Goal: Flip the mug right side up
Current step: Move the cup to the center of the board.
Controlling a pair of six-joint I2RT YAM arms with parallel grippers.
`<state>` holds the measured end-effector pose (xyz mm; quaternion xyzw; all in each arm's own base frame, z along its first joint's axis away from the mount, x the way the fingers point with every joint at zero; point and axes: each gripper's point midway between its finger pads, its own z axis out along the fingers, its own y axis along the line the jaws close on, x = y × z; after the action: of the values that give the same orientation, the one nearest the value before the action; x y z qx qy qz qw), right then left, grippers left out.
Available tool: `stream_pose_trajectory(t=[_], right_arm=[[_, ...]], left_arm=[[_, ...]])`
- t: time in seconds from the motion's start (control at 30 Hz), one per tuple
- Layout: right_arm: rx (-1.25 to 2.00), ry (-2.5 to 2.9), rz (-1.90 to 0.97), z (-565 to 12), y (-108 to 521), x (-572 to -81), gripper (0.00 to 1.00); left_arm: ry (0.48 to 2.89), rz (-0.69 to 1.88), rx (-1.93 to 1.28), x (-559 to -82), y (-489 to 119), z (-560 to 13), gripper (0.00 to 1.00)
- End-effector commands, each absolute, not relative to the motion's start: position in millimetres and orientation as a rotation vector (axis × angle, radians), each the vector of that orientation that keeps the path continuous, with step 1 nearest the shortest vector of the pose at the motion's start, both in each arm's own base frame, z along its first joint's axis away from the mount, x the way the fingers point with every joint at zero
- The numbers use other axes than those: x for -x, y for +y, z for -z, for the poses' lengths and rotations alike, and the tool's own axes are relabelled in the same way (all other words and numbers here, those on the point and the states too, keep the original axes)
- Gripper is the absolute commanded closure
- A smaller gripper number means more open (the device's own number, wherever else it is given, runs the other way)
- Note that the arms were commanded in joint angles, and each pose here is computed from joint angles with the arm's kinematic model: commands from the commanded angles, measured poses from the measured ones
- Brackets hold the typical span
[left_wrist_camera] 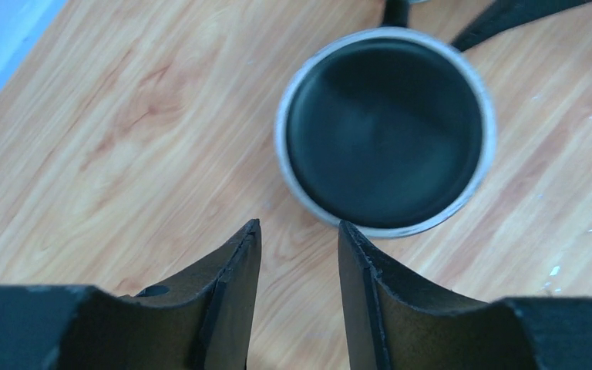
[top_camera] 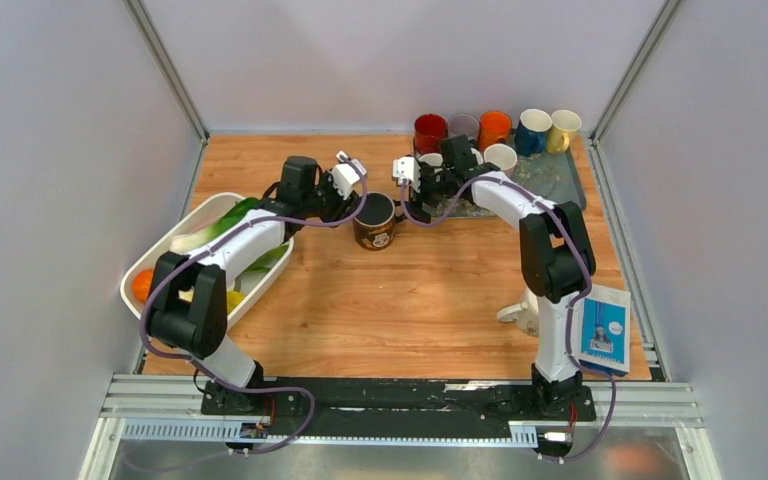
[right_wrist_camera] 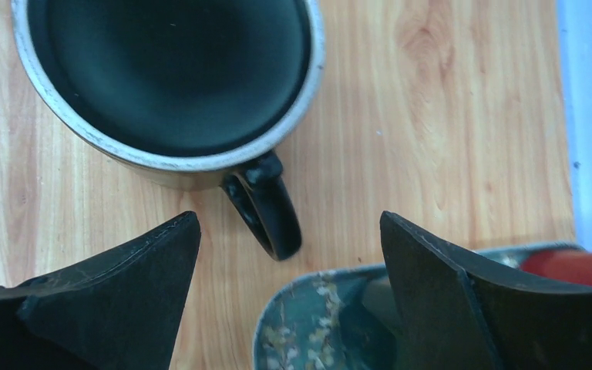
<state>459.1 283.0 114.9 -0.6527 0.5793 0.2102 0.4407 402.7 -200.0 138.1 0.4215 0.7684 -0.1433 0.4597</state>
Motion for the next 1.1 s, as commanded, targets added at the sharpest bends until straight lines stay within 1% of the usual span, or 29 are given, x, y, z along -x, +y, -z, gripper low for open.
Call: stream_pose_trajectory(t=[0.0,0.1,0.23,0.33,0.43,0.5,0.57,0.77,0.83,0.97,1.07], right_arm=[[1.721,1.309,-0.581,-113.5,308.9,-447.6,0.08],[1.747,1.295,-0.6,-105.9,322.4,-444.8,0.07],[1.762,1.358,-0.652,-96.4,325.1,-435.1,0.11],[1.761,1.423,-0.684,-92.3,313.3,-412.2,0.14],[1.743,1.516,-0.737,-83.4,297.9,-380.6,0.14],[1.707,1.591,-0.773,-77.7,294.9,-373.4,0.14],[1.658,1.673,-0.766,-70.9,295.4,-381.8,0.15],[1.441,1.81,-0.691,-62.8,306.4,-428.2,0.16],[1.388,1.842,-0.682,-58.3,309.7,-435.5,0.22],[1.392,1.861,-0.689,-46.8,314.0,-432.3,0.39],[1.407,1.854,-0.716,-45.3,314.0,-425.0,0.57]], left_arm=[[1.843,0.241,-0.986,-418.4,-170.3,-173.9,0.5],[1.811,0.305,-0.948,-413.8,-173.7,-193.1,0.49],[1.82,0.319,-0.845,-409.6,-164.7,-211.2,0.48],[1.819,0.32,-0.751,-405.5,-154.0,-226.8,0.47],[1.812,0.33,-0.686,-399.8,-148.9,-229.5,0.47],[1.805,0.352,-0.666,-395.9,-150.6,-230.0,0.48],[1.816,0.373,-0.656,-393.4,-152.1,-226.3,0.48],[1.827,0.382,-0.65,-394.7,-152.8,-222.6,0.48],[1.821,0.381,-0.65,-395.8,-153.2,-225.2,0.48],[1.809,0.366,-0.665,-396.0,-152.2,-228.9,0.48],[1.804,0.338,-0.7,-395.0,-149.7,-229.1,0.48]])
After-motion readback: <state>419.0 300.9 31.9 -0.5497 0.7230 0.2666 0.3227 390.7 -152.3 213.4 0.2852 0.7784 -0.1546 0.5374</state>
